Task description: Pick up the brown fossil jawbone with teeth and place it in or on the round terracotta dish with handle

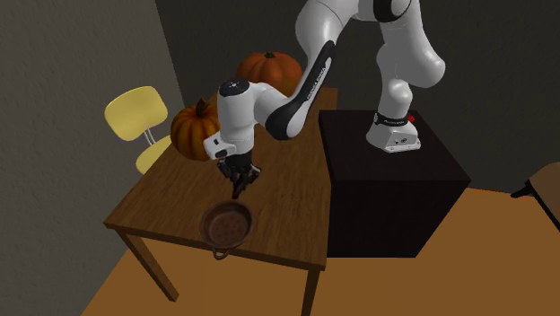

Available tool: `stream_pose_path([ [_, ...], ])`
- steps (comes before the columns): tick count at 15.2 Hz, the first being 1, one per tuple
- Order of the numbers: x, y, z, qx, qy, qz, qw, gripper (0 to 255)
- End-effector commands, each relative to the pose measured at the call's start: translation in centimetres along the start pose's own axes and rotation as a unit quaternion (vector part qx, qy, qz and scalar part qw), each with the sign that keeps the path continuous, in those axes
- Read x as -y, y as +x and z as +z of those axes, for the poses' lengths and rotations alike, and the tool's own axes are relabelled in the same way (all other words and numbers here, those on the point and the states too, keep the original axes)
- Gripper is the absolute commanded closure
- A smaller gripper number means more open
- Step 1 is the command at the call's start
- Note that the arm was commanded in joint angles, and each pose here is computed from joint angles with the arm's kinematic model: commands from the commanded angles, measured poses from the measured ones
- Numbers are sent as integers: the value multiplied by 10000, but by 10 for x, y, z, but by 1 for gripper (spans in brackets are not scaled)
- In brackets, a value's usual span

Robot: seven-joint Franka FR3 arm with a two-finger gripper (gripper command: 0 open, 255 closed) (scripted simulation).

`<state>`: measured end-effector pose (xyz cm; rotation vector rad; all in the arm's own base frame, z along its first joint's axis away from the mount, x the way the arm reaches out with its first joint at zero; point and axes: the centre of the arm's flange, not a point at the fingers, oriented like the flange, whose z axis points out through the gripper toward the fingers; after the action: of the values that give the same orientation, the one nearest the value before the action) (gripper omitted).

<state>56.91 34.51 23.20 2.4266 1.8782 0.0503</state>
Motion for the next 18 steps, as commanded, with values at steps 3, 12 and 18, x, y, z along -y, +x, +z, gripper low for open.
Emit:
stream_pose_path([
  [3, -8, 53, 3, 2, -1, 7, 10000, 255],
  [12, -16, 99, 30, 2, -1, 7, 10000, 255],
  [18, -14, 100, 61, 2, -1, 7, 10000, 255],
])
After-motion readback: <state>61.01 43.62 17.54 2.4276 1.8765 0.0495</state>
